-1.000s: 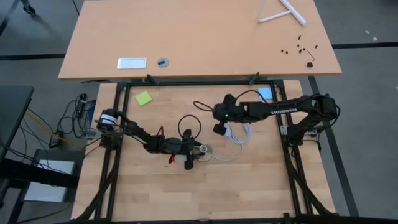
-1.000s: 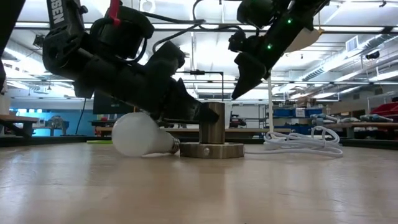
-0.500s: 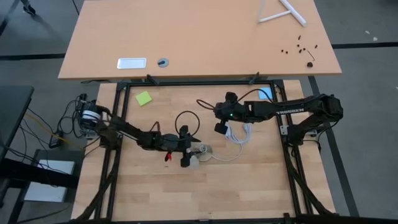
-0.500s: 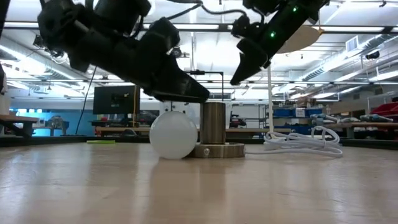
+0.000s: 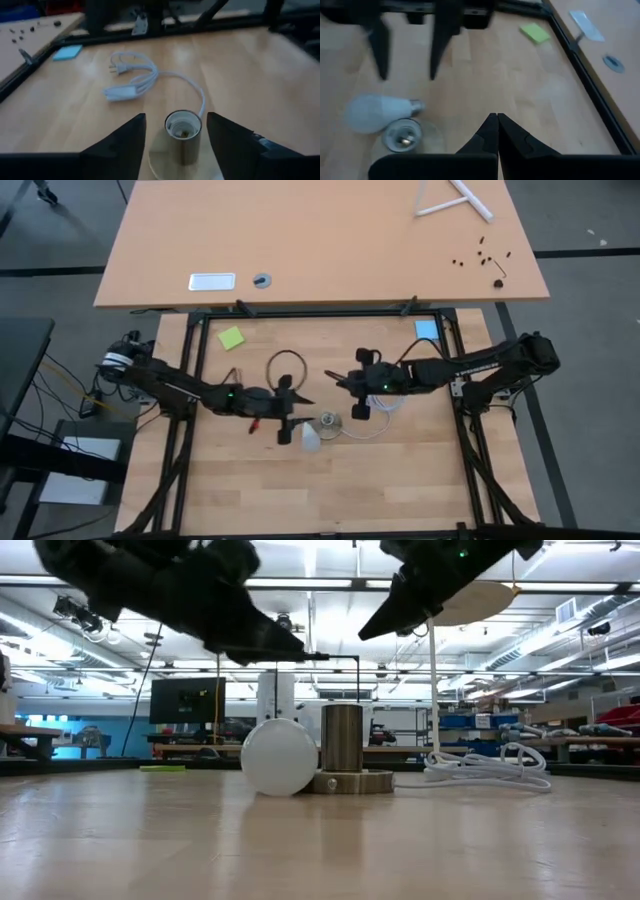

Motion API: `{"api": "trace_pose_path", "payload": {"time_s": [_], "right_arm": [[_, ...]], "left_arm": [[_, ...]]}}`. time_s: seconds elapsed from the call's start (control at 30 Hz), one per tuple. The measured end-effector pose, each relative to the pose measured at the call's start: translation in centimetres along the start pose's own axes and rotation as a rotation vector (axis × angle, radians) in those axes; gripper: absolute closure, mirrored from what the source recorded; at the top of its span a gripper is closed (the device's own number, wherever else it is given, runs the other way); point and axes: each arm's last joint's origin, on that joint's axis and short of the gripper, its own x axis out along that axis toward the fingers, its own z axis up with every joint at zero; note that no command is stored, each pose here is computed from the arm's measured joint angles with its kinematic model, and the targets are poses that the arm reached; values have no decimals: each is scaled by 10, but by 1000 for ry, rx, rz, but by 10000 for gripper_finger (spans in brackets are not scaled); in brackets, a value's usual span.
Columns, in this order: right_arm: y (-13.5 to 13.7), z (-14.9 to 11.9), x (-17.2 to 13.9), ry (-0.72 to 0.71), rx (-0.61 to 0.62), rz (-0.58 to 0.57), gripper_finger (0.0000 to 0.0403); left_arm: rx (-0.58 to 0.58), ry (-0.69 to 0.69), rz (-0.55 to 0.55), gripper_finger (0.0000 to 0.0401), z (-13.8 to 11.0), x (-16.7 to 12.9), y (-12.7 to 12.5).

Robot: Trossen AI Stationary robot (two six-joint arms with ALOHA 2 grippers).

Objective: Screw lightbulb
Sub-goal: Return to Home Position

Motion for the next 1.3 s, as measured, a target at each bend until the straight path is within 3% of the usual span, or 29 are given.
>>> {"api": "trace_pose_path", "payload": {"time_s": [0.17,0.3,0.63,0.9,1.3], "right_arm": [[10,-14,-3,-74,-3,14,395],[16,-29,-11,-140,9,32,395],[21,-78,-63,-268,65,141,395],[16,-119,-92,-360,97,116,395],[5,-140,-123,-504,118,173,396]], "left_arm": [[-58,-128,-22,235,-14,-31,5],[-88,-142,-24,281,-29,-52,9],[-93,-209,-63,389,-45,-92,12],[-109,-270,-37,395,-53,-114,18],[-109,-260,-24,397,-52,-130,22]]}}
